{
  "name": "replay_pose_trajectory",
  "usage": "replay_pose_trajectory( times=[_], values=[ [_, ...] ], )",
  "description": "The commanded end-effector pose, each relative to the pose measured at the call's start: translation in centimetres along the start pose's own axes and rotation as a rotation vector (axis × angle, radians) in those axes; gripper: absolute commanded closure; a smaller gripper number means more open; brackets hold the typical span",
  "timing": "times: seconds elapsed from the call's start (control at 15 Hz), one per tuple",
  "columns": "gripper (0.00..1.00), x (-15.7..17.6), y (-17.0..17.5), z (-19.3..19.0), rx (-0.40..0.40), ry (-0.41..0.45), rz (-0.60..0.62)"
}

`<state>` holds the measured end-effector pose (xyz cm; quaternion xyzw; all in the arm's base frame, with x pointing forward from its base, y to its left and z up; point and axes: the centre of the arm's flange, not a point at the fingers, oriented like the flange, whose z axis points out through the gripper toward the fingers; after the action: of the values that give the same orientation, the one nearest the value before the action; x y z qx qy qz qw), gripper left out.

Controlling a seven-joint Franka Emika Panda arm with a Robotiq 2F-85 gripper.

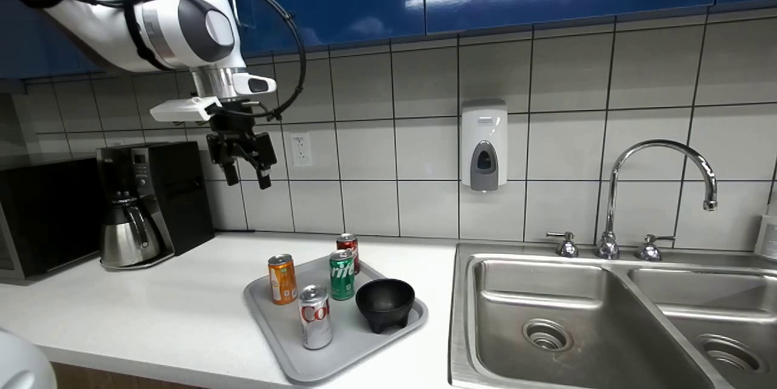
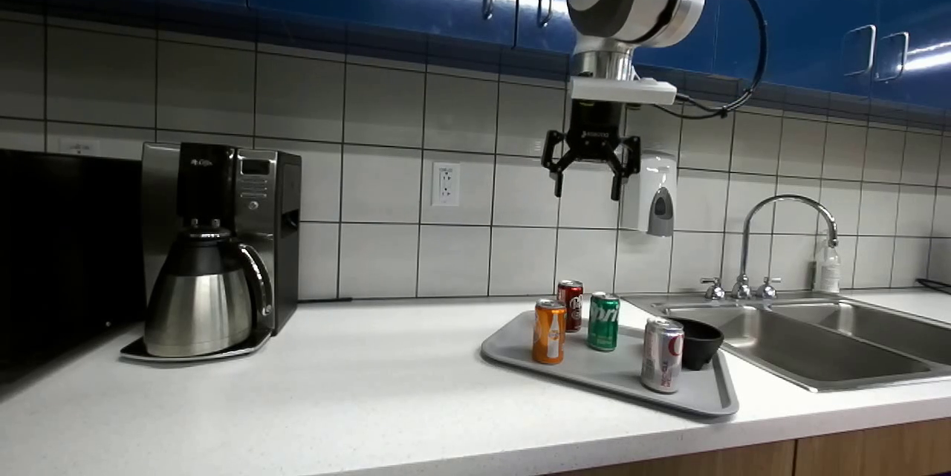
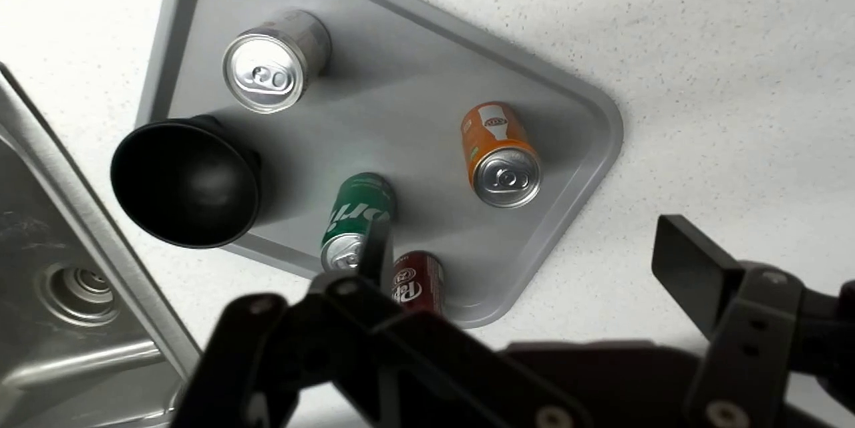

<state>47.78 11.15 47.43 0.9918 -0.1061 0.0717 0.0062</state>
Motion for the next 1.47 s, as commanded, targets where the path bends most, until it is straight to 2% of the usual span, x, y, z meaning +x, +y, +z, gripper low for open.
replay_pose_trajectory(
  times=[0.0,0.67,1.4],
  values=[
    [0.0,0.5,-0.3,2.3,0.024,0.014,0.005],
    [0.0,2.2,-1.4,9.2,0.016,-0.033,-0.011],
    [0.0,4.0,-1.0,15.6,-0.038,-0.115,0.003]
  ],
)
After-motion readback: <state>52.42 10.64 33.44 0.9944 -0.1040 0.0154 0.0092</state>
